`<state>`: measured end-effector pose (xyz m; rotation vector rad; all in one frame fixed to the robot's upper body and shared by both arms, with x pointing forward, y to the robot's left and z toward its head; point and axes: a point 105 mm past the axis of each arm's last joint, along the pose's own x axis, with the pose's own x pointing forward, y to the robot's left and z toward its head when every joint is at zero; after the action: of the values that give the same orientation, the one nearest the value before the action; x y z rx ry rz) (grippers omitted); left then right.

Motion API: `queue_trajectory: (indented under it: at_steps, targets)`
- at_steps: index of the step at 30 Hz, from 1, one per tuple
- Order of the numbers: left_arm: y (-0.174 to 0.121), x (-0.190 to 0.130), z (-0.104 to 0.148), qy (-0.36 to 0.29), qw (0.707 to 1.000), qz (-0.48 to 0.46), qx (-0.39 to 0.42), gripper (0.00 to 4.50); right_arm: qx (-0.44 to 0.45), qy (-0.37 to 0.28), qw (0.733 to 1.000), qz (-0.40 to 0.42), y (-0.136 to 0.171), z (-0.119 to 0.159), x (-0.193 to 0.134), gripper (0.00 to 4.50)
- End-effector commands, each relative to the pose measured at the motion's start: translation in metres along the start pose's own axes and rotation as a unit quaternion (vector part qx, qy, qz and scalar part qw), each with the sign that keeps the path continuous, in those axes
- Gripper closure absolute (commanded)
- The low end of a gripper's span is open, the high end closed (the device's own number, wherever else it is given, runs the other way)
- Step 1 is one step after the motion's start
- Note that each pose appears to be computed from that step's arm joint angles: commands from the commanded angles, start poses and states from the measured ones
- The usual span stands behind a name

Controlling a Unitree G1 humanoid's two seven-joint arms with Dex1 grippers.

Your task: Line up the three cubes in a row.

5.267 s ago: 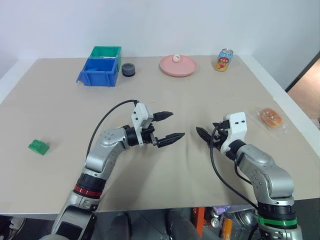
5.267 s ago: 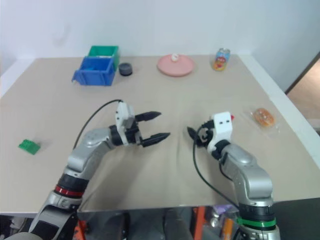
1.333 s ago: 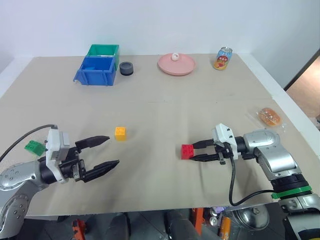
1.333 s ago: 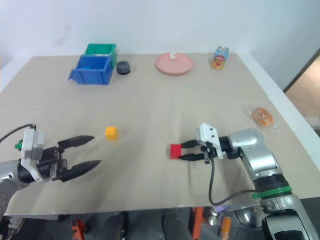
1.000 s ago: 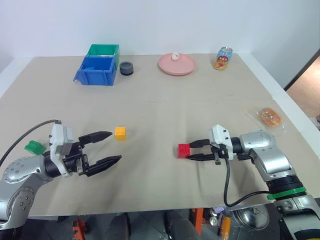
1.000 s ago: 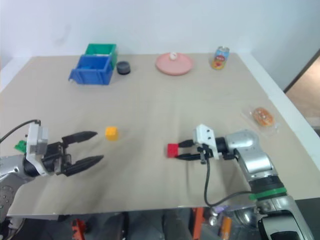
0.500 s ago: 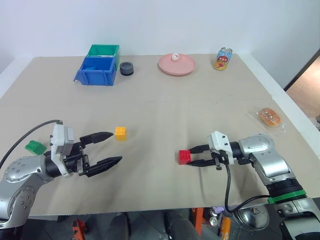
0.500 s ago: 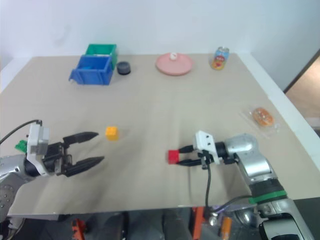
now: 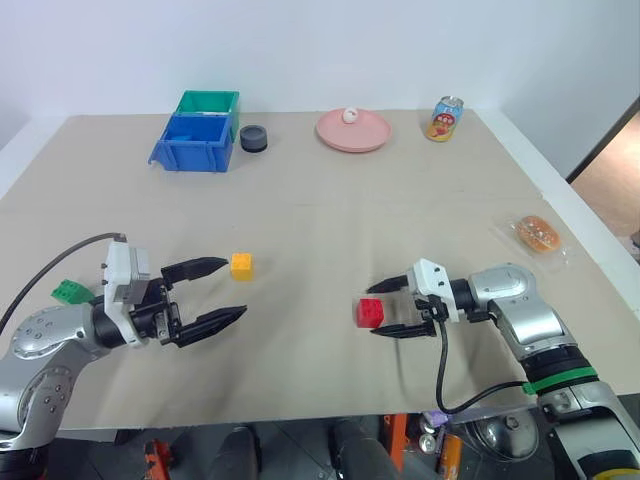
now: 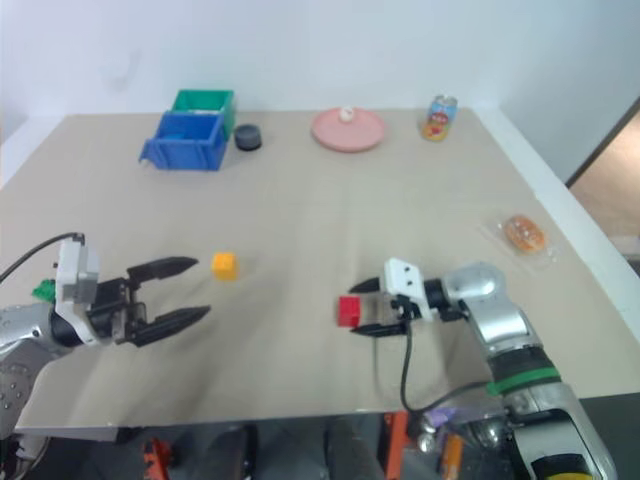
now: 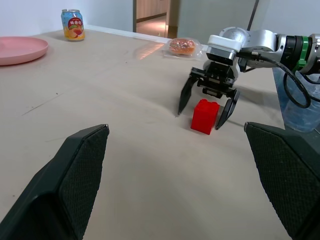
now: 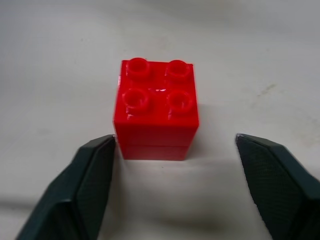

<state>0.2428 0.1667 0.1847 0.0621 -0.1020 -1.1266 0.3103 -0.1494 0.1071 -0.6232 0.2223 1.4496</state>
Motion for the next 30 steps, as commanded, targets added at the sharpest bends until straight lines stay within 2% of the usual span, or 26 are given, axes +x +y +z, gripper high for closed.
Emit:
queue_trajectory:
  at_steps: [1,7,11,13,16,21,25,30]
  targets:
    - [0.002,0.0,0.006,-0.004,1.0,0.0,0.011,0.0,0.004,0.021,1.0,0.004,-0.003,0.0,-0.013,0.7]
    - [0.004,0.001,0.006,-0.008,1.0,0.003,-0.002,0.0,0.043,0.056,0.997,0.023,-0.002,-0.002,-0.043,0.7]
    - [0.003,-0.001,0.0,-0.018,0.996,0.037,-0.084,0.0,0.046,0.095,0.994,0.011,-0.007,0.002,-0.082,0.7]
    - [0.003,-0.004,-0.008,-0.024,0.989,0.082,-0.118,0.0,0.044,0.072,0.996,-0.033,-0.023,0.014,-0.091,0.7]
    - [0.005,-0.009,-0.019,-0.038,0.975,0.17,-0.135,0.0,0.053,-0.009,0.995,-0.085,-0.044,0.047,-0.099,0.7]
    - [0.009,-0.031,-0.04,-0.057,0.918,0.357,-0.16,0.0,0.062,-0.107,0.988,-0.09,-0.051,0.087,-0.094,0.7]
    - [0.015,-0.058,-0.05,-0.055,0.848,0.501,-0.162,0.0,0.051,-0.126,0.989,-0.062,-0.044,0.1,-0.071,0.7]
    - [0.006,-0.076,-0.053,-0.042,0.784,0.596,-0.168,0.0,0.039,-0.145,0.988,-0.033,-0.041,0.111,-0.048,0.7]
